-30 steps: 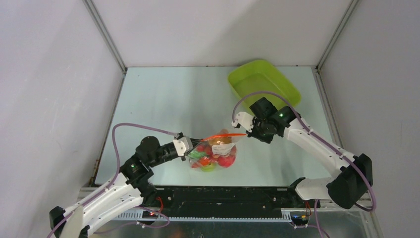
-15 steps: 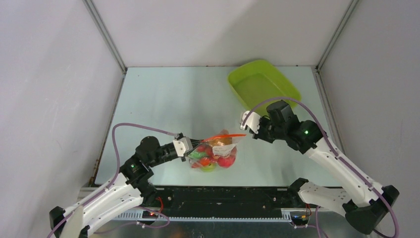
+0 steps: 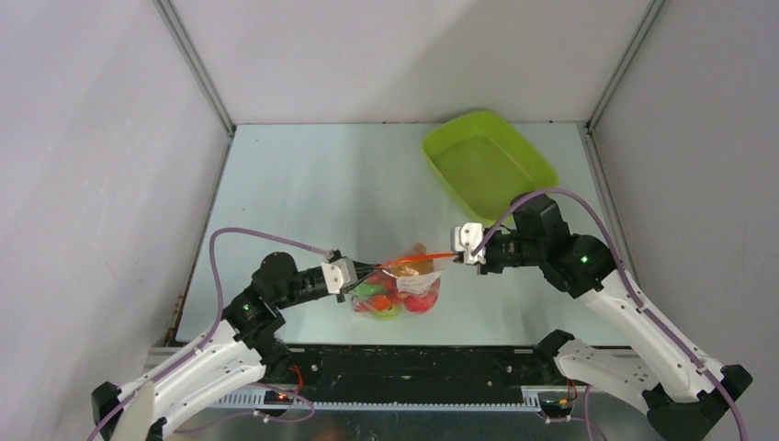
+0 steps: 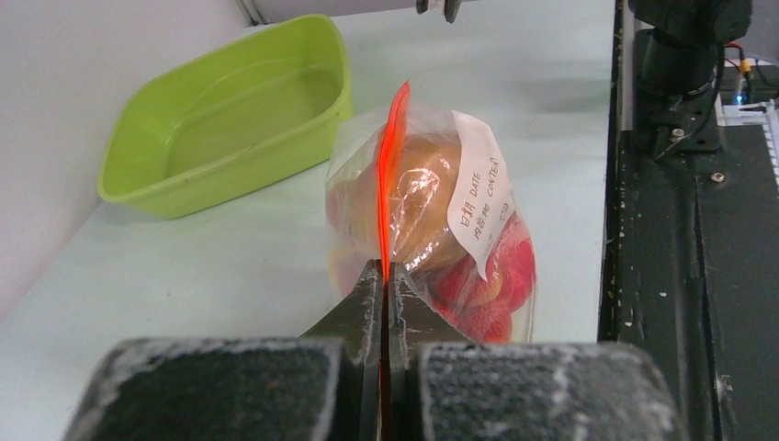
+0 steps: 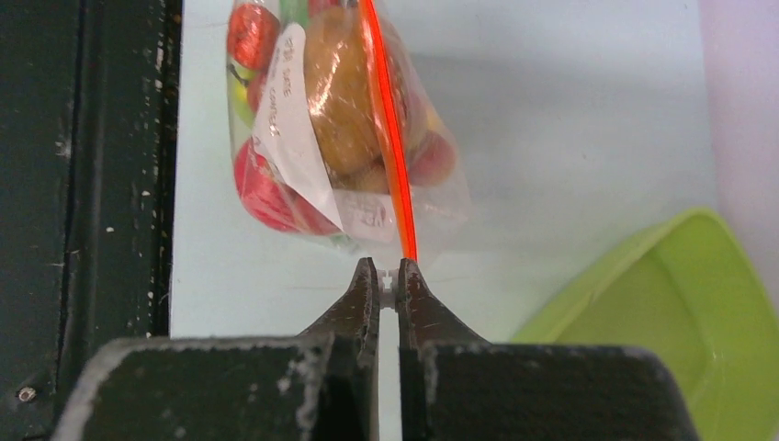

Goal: Place the food in the zip-top bag and seal the zipper
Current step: Place the zipper food storage bag at the center of the board.

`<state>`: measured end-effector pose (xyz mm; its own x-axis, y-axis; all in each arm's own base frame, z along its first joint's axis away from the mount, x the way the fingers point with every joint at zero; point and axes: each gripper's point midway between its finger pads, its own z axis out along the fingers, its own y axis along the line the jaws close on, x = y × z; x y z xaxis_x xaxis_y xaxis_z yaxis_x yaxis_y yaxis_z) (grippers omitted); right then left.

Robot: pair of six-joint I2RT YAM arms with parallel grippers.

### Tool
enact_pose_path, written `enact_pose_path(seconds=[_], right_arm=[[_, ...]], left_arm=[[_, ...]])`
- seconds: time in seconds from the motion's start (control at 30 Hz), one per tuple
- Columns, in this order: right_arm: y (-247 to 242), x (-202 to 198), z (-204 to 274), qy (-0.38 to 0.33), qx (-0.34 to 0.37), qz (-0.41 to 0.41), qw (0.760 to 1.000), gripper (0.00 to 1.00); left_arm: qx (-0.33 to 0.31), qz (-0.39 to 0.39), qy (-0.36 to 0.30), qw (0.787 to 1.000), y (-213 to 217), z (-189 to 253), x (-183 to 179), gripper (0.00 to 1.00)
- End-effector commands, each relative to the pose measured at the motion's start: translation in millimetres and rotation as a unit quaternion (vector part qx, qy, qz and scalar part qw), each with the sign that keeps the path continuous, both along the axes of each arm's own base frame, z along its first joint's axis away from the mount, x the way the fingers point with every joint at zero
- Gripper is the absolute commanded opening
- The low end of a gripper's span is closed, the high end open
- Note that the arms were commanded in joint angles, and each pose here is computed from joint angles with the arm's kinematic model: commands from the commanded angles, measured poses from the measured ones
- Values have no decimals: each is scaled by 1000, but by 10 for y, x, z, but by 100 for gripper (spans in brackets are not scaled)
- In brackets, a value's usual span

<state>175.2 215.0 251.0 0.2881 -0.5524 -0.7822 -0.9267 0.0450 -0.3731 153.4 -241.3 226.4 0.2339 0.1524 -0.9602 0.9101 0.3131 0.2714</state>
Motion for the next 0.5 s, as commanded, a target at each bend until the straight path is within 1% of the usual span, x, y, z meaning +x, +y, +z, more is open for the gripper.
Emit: enact_pose_path(seconds=[0.0,0.1,0.13,0.17,0.2,0.23,0.27,0.3,0.37,0.47], right_arm=[[128,-115,52,-13,20,69,997,0],[152,-61,31,-7,19,60,998,0],[164,-27,20,-7,17,56,998,0],[168,-15,12,-5,17,53,998,0],[176,3,0,-3,16,52,999,0],[182,6,-2,-2,17,52,999,0],[188,8,-10,0,16,53,998,0],[188,7,-17,0,15,54,998,0],[186,5,-31,3,13,53,998,0],[172,38,-66,8,6,42,999,0]], left_arm=[[-29,-33,-33,998,-59,264,-76,0],[-26,-42,-36,998,-67,260,-100,0],[-25,-43,-37,998,-69,261,-103,2],[-25,-40,-38,998,-64,263,-91,12],[-26,-38,-40,998,-62,276,-87,26],[-27,-34,-40,998,-56,282,-75,70],[-27,-32,-42,998,-54,292,-68,85],[-28,-30,-43,998,-49,305,-61,96],[-34,-26,-46,998,-43,343,-54,99],[-47,-18,-55,997,-25,423,-42,100]])
